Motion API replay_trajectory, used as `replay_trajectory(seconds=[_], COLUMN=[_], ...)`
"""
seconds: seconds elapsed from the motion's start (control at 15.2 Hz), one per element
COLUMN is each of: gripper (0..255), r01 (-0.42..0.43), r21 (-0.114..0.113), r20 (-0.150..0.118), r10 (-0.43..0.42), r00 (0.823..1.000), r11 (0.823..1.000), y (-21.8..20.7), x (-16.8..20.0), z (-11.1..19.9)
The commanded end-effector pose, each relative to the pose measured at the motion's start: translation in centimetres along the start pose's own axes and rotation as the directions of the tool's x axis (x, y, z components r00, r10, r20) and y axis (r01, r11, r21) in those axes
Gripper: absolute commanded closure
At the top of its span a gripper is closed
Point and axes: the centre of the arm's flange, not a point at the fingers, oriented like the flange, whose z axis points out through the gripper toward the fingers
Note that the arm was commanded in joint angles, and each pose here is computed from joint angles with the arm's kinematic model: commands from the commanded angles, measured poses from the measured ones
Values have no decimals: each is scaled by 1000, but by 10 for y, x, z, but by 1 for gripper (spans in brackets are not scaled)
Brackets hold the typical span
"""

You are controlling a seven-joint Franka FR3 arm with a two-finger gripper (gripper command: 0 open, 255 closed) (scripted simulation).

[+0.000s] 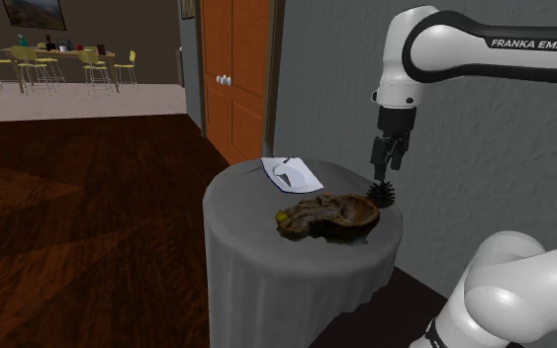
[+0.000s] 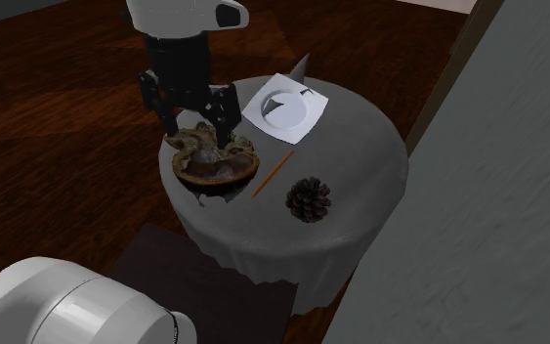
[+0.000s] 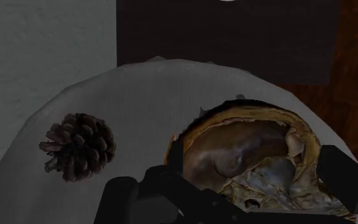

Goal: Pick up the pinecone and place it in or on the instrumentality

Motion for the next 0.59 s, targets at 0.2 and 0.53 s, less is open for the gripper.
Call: replay_trajectory(seconds=[0.2, 0.53], gripper=[0, 0], r01=[78, 207], r21=[21, 53], r20=[-15, -43], r10=[-77, -205], r00=[997, 978], r11=[997, 977], y=[41, 108], x=[0, 7], z=[13, 36])
